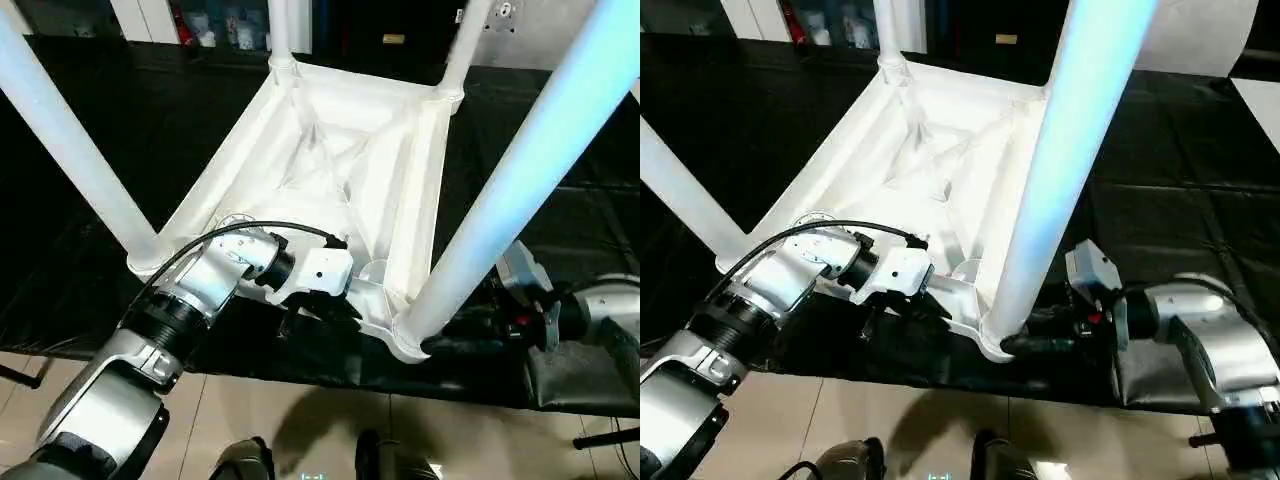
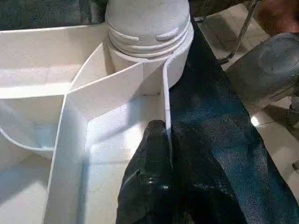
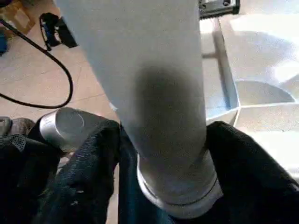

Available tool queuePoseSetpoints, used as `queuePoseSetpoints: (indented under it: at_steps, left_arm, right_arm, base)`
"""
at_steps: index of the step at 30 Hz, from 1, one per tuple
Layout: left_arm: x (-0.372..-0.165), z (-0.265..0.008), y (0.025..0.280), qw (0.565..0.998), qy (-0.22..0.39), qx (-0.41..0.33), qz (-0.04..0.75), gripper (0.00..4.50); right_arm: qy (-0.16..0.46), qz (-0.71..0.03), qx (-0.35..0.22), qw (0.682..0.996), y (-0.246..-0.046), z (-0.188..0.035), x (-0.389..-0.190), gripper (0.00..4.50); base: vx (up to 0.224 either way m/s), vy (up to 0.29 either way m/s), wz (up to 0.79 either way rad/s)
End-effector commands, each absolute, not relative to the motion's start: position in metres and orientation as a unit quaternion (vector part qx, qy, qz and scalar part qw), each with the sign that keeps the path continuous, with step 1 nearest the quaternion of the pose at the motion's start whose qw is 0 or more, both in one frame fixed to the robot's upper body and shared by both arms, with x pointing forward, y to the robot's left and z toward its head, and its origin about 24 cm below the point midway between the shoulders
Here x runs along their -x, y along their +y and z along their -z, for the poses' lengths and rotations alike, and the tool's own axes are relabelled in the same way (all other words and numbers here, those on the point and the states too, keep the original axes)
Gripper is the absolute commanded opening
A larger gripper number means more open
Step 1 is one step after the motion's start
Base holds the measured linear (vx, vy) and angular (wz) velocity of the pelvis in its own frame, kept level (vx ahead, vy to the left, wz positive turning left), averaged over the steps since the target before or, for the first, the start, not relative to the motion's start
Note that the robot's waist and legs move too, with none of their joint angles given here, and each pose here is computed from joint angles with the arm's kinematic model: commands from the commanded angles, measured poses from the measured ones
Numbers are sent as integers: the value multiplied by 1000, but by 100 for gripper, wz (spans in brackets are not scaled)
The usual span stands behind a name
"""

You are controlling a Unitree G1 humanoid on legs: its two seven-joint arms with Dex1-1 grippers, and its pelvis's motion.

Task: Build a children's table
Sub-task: Rotate leg to tighten

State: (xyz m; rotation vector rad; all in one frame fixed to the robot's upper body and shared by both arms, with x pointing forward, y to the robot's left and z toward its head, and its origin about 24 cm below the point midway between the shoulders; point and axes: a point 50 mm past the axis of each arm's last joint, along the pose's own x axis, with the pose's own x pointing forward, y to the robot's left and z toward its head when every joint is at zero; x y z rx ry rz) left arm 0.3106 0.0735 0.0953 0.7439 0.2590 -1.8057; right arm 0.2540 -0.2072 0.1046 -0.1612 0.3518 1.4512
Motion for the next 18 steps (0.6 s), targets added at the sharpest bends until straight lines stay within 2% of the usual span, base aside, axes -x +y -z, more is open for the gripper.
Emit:
queuePoseSetpoints:
  at_steps: [1,8,12,15,18]
  left_arm:
    - [-304,-91,67,506,117,-327,790,0]
    - [-304,-89,70,506,122,-326,790,0]
    - [-305,-88,73,518,126,-317,784,0]
    - [-308,-88,72,554,137,-295,767,0]
    - [-308,-88,66,597,144,-254,747,0]
  right_arm:
    - [159,-672,69,720,-205,-104,-253,280]
    - [163,-686,62,706,-203,-103,-253,214]
    - [163,-692,47,701,-201,-104,-249,208]
    - [155,-685,18,712,-196,-104,-244,206]
    - [146,-653,-16,743,-186,-102,-239,206]
  base:
    - [0,0,0]
    - [0,0,0]
    - [0,0,0]
    - [0,0,0]
    - [0,0,0]
